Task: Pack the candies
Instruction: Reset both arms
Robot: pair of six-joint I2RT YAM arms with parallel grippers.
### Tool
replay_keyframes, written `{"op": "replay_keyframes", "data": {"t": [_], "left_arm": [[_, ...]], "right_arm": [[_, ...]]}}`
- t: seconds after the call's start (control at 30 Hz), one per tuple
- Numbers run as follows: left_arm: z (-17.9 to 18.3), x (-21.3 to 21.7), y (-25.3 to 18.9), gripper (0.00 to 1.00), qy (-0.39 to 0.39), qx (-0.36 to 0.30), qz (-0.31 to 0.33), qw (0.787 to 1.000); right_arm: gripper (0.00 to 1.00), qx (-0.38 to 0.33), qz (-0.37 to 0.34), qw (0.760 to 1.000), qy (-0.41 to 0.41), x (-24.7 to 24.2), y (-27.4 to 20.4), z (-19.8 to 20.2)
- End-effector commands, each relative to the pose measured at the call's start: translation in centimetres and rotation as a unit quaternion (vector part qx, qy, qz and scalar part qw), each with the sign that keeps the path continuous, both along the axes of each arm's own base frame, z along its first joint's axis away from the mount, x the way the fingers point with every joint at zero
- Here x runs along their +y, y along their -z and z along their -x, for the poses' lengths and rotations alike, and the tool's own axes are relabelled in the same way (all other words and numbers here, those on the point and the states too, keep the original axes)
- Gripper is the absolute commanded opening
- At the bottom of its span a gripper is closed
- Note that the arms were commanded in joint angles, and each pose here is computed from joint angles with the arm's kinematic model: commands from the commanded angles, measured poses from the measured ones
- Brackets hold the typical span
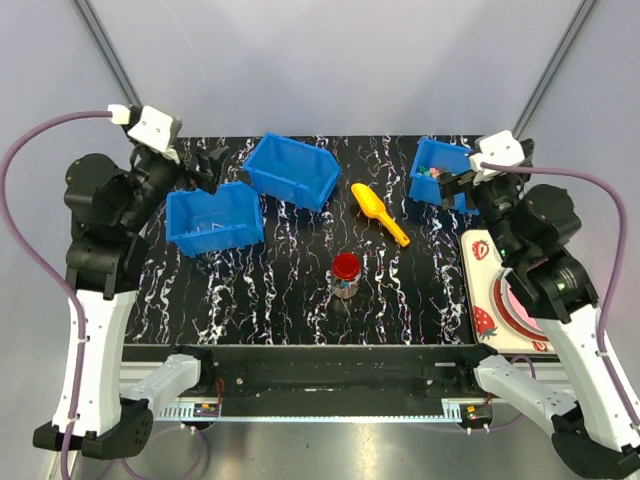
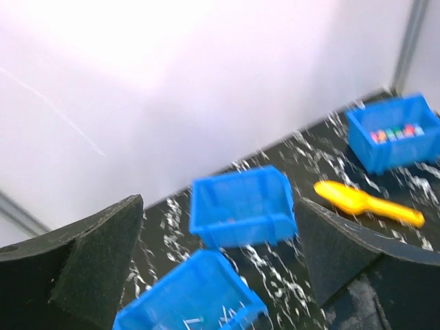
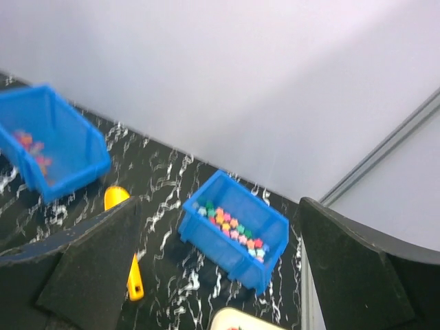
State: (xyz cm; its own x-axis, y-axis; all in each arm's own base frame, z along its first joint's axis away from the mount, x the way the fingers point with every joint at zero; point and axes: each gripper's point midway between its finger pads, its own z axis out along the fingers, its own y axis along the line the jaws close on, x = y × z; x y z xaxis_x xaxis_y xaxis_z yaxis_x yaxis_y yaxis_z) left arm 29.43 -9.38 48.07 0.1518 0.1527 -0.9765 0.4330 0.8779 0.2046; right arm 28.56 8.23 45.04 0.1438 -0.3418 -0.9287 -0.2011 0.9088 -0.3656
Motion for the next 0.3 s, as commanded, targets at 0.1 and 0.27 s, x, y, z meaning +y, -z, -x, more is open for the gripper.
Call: {"op": "replay_keyframes", "data": {"t": [0.1,0.27], "left_arm": [[-0.84,2.47,-1.17,0.99,-0.076,0.000,0.027,0.997],[-0.98,2.51,-1.00,0.99,-0.078,0.001,0.033,0.996]], "right_arm": [[1.00,-0.041,-0.075,0.996,0.035,-1.34,-2.98,0.33],[1.00,-0.031,-0.089,0.995,0.030,-0.93,-3.23,0.04]]}}
